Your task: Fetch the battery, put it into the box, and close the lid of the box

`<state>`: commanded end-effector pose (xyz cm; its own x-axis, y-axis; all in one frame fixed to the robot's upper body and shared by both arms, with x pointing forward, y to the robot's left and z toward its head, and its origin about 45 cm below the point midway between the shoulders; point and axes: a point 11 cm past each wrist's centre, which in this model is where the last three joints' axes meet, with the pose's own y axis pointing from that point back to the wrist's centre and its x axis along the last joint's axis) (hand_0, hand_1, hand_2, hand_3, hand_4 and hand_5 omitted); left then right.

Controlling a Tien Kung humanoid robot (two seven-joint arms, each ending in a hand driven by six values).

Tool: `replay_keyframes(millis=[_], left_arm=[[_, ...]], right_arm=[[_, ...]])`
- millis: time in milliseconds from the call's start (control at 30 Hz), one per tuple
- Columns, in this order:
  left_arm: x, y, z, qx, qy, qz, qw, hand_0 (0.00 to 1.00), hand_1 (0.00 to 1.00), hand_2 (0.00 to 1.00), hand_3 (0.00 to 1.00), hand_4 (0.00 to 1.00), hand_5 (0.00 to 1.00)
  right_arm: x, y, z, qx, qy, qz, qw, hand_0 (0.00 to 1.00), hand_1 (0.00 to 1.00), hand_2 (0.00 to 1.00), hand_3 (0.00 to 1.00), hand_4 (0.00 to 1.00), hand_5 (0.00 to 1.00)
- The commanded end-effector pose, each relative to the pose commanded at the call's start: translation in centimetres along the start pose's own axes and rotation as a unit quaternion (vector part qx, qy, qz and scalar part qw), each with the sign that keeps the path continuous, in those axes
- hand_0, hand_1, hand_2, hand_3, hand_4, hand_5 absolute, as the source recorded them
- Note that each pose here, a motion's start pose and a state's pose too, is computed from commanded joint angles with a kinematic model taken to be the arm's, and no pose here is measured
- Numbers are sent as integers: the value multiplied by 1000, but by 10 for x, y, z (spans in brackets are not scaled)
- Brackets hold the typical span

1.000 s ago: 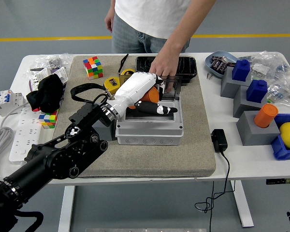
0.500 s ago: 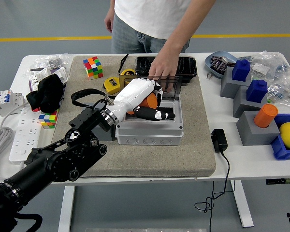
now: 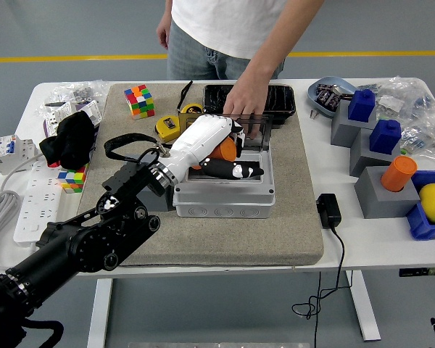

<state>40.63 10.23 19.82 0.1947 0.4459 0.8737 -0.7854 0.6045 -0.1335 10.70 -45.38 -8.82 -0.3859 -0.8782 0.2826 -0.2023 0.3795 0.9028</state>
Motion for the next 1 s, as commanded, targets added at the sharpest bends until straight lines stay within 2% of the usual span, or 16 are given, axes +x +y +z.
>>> replay_keyframes(millis=[33,67,233,267,433,467,633,667,800,933,1000], left_arm=[[0,0,0,0,0,-2,1000,137,23,84,100,998,611],[-1,0,0,-1,0,-4,1000,178,124,170,197,998,607],[-3,0,-1,0,2,-16,1000,178,124,170,197,998,607],[-4,0,-1,0,2,-19,1000,293,514,434,538,998,622],[-7,1,-2,3,3,-36,999,293,514,434,538,998,622],[-8,1,-2,3,3,-39,999,593,635,614,622,998,633],[-10,1,-2,3,3,-48,999,593,635,614,622,998,633],[-9,0,-2,1,3,-47,999,719,717,678,681,998,648],[-8,-1,3,-5,8,-48,999,719,717,678,681,998,648],[-8,-5,16,-14,19,-67,997,716,716,689,690,998,655],[-8,-6,24,-9,41,-88,995,716,716,689,690,998,655]], right_arm=[[0,0,0,0,0,0,1000,910,895,861,869,998,998],[0,0,0,0,0,0,1000,910,893,860,869,998,998],[-1,0,0,0,-1,-1,1000,910,893,860,869,998,998],[-1,0,0,1,-1,-1,1000,910,893,861,869,998,998],[-1,0,0,1,-1,-1,1000,910,893,861,869,998,998],[-1,0,0,1,-1,-1,1000,909,892,860,869,998,998],[-1,0,0,0,-1,-1,1000,909,892,860,869,998,998],[-1,0,0,0,-1,-1,1000,909,892,859,869,998,998],[-1,0,0,0,-1,-1,1000,909,892,859,869,998,998],[0,0,2,-1,-1,0,1000,909,891,858,869,998,998],[0,0,2,-1,-1,0,1000,909,891,858,869,998,998]])
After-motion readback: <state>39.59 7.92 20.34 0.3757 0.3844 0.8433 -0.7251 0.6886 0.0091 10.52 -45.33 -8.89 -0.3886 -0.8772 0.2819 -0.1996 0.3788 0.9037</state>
